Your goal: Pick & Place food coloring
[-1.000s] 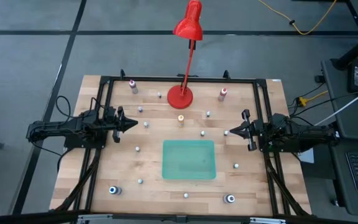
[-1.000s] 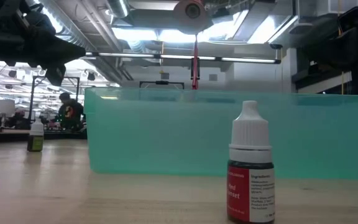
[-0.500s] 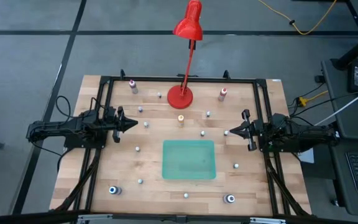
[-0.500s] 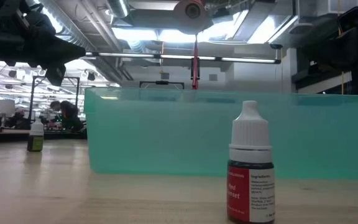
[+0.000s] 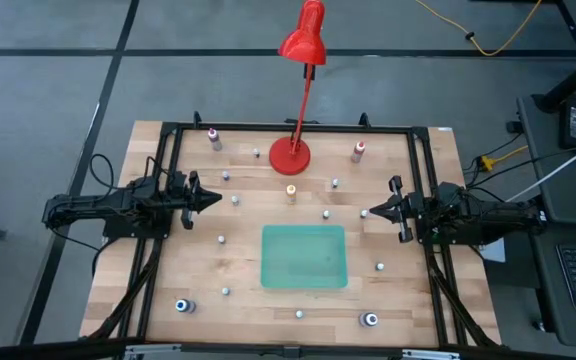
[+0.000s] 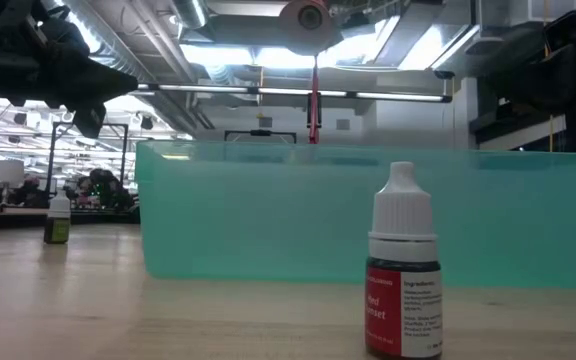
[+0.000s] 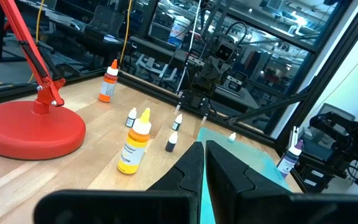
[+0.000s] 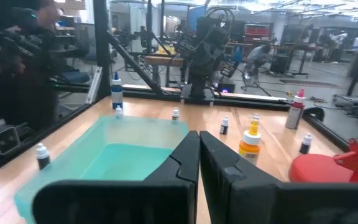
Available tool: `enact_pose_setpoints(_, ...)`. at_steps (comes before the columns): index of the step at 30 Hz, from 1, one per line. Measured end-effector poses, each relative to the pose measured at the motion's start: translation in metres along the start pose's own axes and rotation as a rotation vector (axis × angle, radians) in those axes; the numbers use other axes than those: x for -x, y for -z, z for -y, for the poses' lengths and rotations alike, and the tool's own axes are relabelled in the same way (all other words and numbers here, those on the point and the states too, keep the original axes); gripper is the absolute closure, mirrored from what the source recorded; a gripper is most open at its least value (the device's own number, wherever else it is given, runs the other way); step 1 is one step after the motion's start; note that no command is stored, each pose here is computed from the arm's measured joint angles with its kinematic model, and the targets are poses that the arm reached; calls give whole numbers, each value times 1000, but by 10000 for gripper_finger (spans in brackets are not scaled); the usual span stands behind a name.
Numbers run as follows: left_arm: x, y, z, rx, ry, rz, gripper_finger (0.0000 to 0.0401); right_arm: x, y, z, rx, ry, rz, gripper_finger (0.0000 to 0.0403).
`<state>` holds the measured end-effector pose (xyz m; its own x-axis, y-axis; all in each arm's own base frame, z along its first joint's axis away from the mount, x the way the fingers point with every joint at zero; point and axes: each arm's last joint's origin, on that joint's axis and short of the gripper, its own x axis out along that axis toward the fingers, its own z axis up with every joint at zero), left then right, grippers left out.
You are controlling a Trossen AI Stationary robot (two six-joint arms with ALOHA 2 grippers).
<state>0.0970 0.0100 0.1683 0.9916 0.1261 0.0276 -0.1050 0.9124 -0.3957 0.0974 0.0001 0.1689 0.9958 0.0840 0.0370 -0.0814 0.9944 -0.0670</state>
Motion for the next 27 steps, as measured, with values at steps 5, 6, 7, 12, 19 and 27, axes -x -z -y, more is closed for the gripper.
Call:
enact_pose_setpoints(5, 0, -1, -1, -5, -45, 20, 386, 0, 1, 4, 104, 153, -23, 386)
enact_pose_setpoints(6, 0, -1, -2, -6, -53, 23, 386, 0, 1, 5, 106, 172, -25, 386)
enact_pose_setpoints(7, 0, -1, -2, -7, -57, 24, 386, 0, 1, 5, 100, 176, -25, 386)
enact_pose_setpoints(12, 0, -1, -2, -7, -57, 25, 386, 0, 1, 5, 100, 176, -25, 386)
enact_pose_setpoints(19, 0, -1, -2, -8, -58, 25, 386, 0, 1, 5, 73, 175, -21, 386)
enact_pose_setpoints(27, 0, -1, -2, -7, -68, 32, 386, 0, 0, 5, -125, 170, -2, 386)
